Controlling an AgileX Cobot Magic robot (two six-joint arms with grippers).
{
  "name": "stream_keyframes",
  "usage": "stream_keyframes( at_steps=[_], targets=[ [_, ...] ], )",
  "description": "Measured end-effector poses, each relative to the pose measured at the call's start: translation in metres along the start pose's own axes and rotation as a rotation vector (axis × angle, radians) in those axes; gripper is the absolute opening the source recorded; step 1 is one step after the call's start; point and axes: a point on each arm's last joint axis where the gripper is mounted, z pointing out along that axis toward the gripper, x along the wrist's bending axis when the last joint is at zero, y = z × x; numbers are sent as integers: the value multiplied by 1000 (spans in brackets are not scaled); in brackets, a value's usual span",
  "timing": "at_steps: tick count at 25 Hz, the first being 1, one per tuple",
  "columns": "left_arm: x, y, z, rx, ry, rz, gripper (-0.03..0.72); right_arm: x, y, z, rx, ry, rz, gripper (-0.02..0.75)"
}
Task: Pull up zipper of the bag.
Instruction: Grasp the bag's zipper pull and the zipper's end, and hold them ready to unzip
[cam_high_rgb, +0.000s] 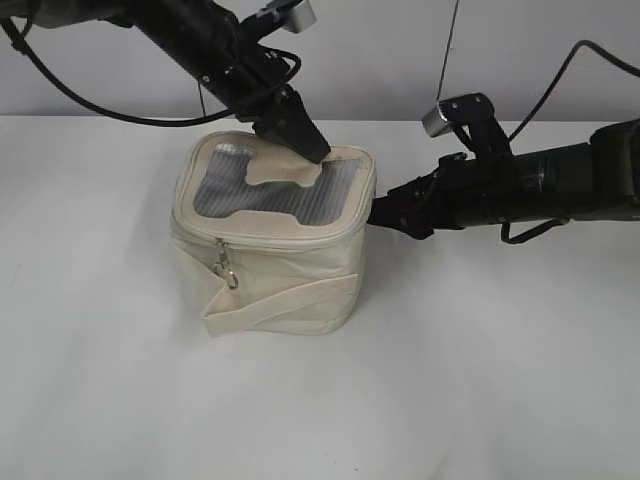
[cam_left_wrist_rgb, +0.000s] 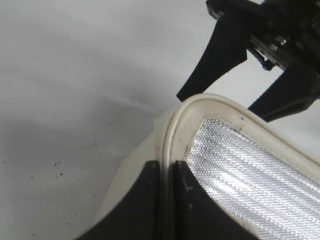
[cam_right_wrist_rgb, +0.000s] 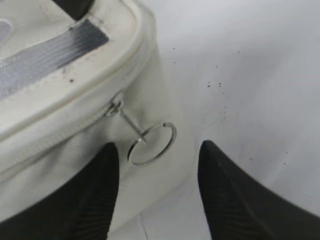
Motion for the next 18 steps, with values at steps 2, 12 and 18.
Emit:
stream_keyframes(
  at_steps=[2, 12, 18],
  targets=[
    [0, 0, 0, -1, 0, 0, 48, -1, 4, 1, -4, -11, -9, 410],
    [0, 0, 0, -1, 0, 0, 47, 2, 7, 5, 16, -48, -28, 398],
    [0, 0, 0, -1, 0, 0, 47, 1, 6, 5, 21, -58, -21, 375]
  ],
)
